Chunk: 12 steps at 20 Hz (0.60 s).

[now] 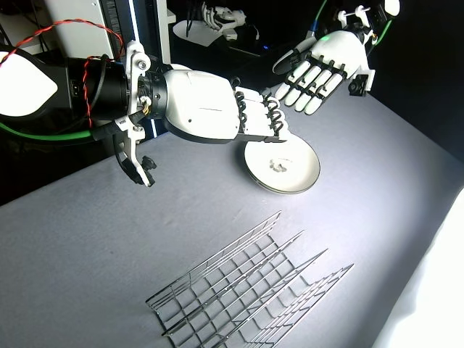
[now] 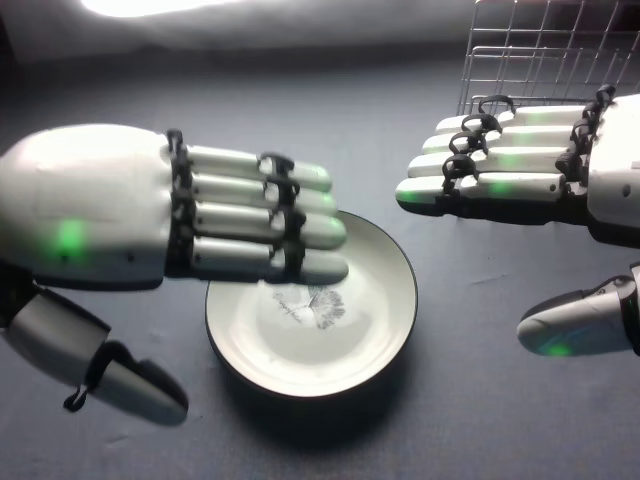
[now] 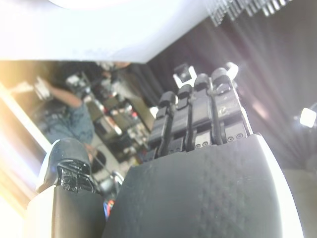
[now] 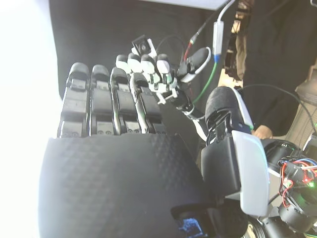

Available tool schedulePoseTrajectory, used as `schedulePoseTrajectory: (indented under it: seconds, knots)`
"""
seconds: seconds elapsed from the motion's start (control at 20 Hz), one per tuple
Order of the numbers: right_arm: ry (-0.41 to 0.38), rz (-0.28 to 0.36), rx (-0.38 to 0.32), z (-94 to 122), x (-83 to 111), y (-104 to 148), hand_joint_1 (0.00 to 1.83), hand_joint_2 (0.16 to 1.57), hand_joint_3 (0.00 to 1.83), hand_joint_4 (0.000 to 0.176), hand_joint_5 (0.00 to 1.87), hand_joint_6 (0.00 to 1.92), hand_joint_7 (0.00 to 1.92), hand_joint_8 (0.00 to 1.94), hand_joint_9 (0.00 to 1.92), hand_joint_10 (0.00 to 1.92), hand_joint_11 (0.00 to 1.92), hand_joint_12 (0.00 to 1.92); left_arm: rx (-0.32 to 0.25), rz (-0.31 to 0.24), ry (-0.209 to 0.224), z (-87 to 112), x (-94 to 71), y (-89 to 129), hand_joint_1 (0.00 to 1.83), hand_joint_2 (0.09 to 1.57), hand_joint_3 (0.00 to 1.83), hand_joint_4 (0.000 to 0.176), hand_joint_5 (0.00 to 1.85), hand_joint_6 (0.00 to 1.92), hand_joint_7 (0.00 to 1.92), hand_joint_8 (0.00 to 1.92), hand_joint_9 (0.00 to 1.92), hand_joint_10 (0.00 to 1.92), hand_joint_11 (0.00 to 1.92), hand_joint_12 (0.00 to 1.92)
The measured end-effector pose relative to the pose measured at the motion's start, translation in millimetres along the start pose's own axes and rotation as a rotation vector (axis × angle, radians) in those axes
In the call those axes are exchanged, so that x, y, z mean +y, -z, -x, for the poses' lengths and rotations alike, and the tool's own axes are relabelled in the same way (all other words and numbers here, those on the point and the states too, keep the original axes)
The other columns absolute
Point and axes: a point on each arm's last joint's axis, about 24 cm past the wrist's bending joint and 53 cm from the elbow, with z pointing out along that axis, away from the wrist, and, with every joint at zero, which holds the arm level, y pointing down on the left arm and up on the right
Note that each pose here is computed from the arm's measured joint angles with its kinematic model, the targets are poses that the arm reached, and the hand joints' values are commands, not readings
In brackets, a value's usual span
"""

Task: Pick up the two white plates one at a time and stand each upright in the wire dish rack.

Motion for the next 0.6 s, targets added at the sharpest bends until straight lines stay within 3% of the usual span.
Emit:
schedulePoseTrajectory:
  seconds: [0.15, 0.5, 0.6]
  knots:
    - [0.004, 0.001, 0.001, 0, 0.1, 0, 0.0, 1.24, 0.0, 0.0, 0.0, 0.0, 0.0, 0.0, 0.0, 0.0, 0.0, 0.0, 0.1, -0.01, 0.008, -23.0, 2.8, 3, 0.0, 1.18, 0.02, 0.0, 0.0, 0.0, 0.0, 0.0, 0.0, 0.0, 0.0, 0.0]
    - [0.005, 0.011, -0.002, 0, 1.2, 1, 0.0, 1.22, 0.0, 0.0, 0.0, 0.0, 0.0, 0.0, 0.0, 0.0, 0.0, 0.0, 0.203, -0.054, -0.053, -41.0, 9.9, 6, 0.0, 1.43, 0.03, 0.0, 0.01, 0.0, 0.0, 0.0, 0.0, 0.0, 0.0, 0.0]
    - [0.016, 0.026, -0.001, 0, 2.0, 3, 0.0, 1.22, 0.0, 0.0, 0.0, 0.0, 0.0, 0.0, 0.0, 0.0, 0.0, 0.0, 0.239, -0.041, -0.062, -49.0, 20.3, 7, 0.0, 1.38, 0.0, 0.0, 0.0, 0.0, 0.0, 0.0, 0.0, 0.0, 0.0, 0.0]
